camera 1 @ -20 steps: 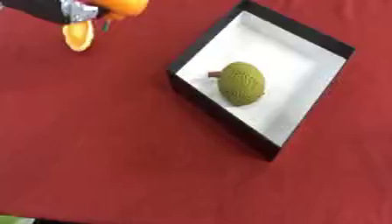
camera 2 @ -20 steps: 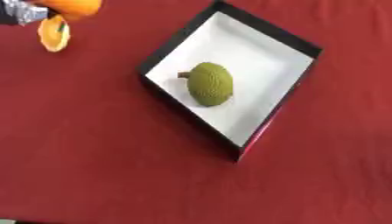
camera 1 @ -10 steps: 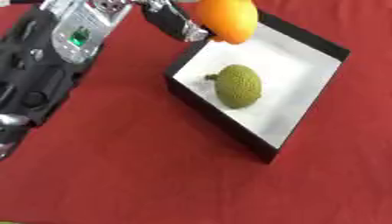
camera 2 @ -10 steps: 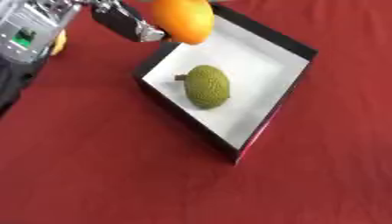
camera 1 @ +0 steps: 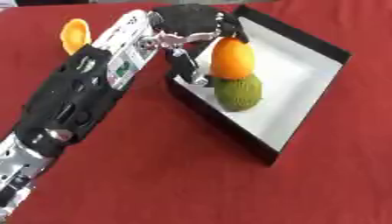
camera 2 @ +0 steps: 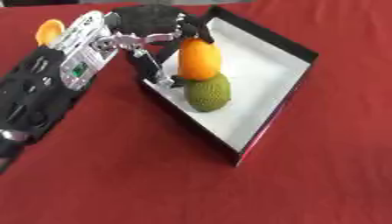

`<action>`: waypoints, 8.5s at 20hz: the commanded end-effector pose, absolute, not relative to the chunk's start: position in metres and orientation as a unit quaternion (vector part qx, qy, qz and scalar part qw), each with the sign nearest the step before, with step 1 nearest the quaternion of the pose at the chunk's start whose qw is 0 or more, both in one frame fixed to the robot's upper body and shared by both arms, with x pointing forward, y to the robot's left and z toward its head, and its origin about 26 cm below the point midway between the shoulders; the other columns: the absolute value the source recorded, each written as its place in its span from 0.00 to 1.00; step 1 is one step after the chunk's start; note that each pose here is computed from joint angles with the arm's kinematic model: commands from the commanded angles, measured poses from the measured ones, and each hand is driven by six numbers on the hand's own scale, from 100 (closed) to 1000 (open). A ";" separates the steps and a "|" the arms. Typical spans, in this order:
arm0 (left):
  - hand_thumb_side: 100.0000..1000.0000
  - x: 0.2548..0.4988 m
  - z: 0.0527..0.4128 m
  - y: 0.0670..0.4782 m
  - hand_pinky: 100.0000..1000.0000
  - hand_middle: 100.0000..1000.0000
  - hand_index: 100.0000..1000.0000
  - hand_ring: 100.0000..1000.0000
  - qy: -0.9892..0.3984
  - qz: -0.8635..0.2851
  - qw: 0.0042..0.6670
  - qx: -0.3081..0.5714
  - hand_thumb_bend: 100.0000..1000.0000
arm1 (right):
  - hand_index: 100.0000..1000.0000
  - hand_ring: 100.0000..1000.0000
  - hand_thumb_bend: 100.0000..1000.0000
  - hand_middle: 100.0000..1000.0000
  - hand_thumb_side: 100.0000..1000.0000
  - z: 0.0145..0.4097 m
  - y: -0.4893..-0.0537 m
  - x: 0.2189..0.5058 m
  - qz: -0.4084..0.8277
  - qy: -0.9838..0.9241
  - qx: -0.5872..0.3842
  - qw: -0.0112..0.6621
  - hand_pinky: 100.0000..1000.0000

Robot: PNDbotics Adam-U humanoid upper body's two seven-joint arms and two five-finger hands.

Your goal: Pick up objects on the table and place them in the box.

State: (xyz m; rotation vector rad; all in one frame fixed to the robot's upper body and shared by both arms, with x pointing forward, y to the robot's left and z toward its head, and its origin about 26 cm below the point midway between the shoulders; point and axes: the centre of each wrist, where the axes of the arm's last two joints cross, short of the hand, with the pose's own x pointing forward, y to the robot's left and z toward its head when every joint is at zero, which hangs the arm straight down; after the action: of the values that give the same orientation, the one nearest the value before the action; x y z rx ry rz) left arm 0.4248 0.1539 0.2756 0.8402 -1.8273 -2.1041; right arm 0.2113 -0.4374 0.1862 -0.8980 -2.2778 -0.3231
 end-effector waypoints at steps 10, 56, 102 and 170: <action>0.35 0.385 0.348 0.275 0.90 0.84 0.94 0.88 -0.712 -0.555 0.253 0.348 0.53 | 0.78 1.00 0.00 0.68 0.47 0.190 -0.440 0.206 -0.119 -0.867 -0.361 0.322 0.95; 0.16 0.424 0.239 0.459 0.75 0.61 0.78 0.68 -0.540 -0.388 0.601 0.444 0.20 | 0.77 1.00 0.00 0.67 0.47 0.174 -0.416 0.221 -0.112 -0.862 -0.335 0.364 0.95; 0.00 0.425 0.373 0.203 0.70 0.58 0.51 0.64 -0.749 -0.531 0.153 0.366 0.26 | 0.79 1.00 0.00 0.68 0.41 0.205 -0.444 0.206 -0.091 -0.881 -0.350 0.305 0.95; 0.75 0.302 0.200 0.378 0.69 0.78 0.89 0.74 -0.920 0.131 0.362 0.067 0.14 | 0.78 1.00 0.00 0.67 0.47 0.166 -0.391 0.238 -0.155 -0.869 -0.301 0.361 0.96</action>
State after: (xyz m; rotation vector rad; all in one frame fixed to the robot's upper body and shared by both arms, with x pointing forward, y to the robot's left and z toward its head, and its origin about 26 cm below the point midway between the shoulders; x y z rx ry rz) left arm 0.3034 0.3733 0.1904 0.1452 -2.3370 0.3603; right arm 0.2386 -0.3919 0.1579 -0.7664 -2.2165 -0.4253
